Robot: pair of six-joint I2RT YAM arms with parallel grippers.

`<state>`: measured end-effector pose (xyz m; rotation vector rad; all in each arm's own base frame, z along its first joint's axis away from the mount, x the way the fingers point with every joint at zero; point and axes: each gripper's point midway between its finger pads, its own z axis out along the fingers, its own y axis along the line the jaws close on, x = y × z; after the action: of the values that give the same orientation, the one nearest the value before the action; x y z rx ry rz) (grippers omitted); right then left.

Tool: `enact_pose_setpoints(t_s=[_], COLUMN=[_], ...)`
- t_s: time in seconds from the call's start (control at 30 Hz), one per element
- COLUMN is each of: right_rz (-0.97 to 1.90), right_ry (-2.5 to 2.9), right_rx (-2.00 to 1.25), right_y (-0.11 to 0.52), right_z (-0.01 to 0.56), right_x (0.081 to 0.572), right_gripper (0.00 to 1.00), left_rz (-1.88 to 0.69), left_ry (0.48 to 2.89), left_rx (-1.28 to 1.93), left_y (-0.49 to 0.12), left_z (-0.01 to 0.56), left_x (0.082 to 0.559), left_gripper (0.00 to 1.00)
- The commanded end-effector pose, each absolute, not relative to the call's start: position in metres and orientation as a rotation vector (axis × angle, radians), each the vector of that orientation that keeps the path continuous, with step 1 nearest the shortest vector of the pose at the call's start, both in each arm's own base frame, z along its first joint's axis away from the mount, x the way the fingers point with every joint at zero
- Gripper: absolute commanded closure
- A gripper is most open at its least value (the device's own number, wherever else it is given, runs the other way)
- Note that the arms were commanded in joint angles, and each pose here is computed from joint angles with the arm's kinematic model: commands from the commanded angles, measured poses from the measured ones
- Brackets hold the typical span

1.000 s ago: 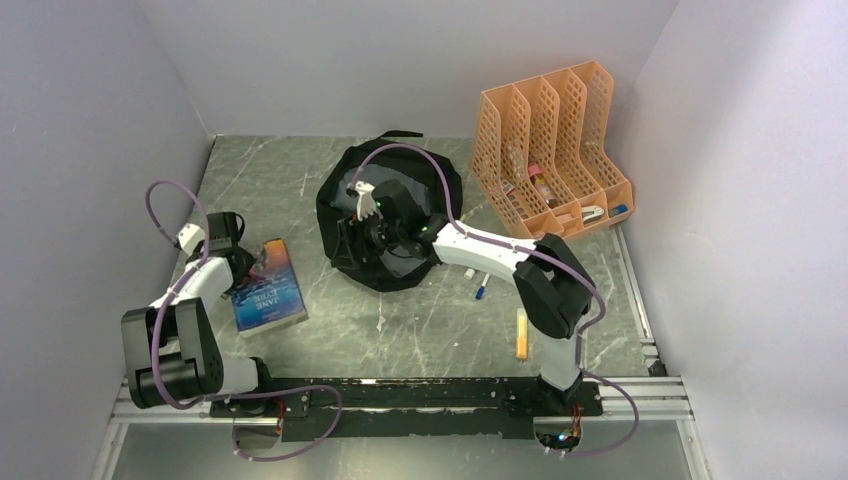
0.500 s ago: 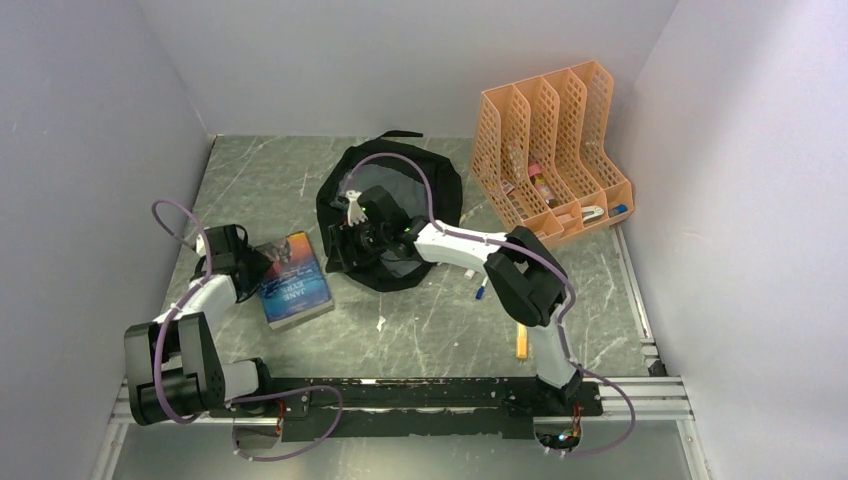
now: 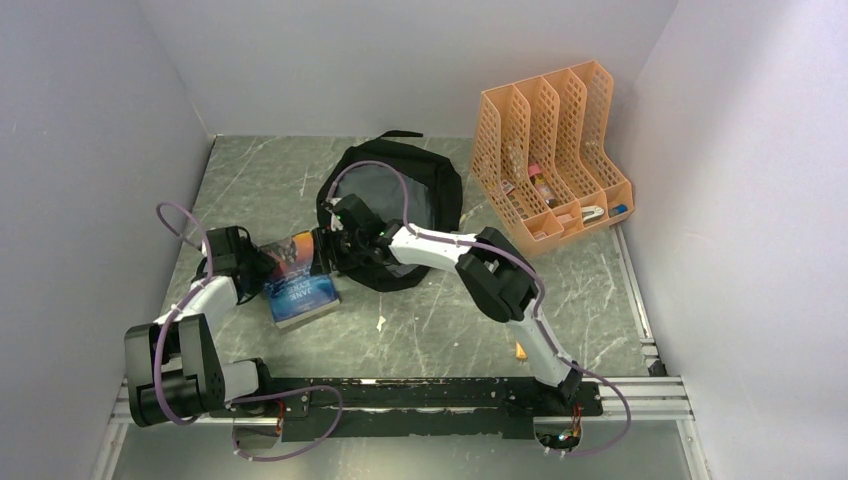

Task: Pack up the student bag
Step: Adjust the book at the center of the board.

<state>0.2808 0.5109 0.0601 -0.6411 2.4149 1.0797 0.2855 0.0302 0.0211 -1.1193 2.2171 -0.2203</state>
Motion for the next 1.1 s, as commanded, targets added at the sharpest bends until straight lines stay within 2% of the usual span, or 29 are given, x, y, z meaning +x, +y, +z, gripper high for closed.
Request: enact_pose_setpoints(t_s=[0.0, 0.13, 0.2, 0.53, 0.8, 1.07], right_rz=[0.941, 0.822, 0.819, 0.865, 0.883, 0.984], right_ry=[2.5, 2.525, 2.544, 2.619, 2.684, 2.77], right_rx=[-0.528, -0.502, -0.509, -0.461, -0.406, -0.355], right_y=[0.5, 0.489, 0.488, 0.489, 0.483, 0.484], right_z=[0.038, 0.023, 0.018, -0.003, -0.018, -0.031], right_x=[0.293, 0.302, 0.301, 0.293, 0.29, 0.28], right_gripper=[0.33, 0.31, 0.31, 0.29, 0.29, 0.3], left_rz=[-0.109, -0.029, -0.041, -0.193, -0.215, -0.224], left_ry=[2.545, 2.537, 2.517, 2.516, 2.552, 2.578], left_rx=[-1.249, -1.286, -1.279, -1.278, -1.299, -1.289], left_y=[0.009, 0.017, 0.017, -0.003, -0.009, -0.011], left_z=[-0.025, -0.021, -0.015, -0.02, -0.033, -0.038], left_x=[0.205, 0.202, 0.206, 0.202, 0.196, 0.194], left_gripper=[0.35, 0.34, 0.38, 0.81, 0.91, 0.92])
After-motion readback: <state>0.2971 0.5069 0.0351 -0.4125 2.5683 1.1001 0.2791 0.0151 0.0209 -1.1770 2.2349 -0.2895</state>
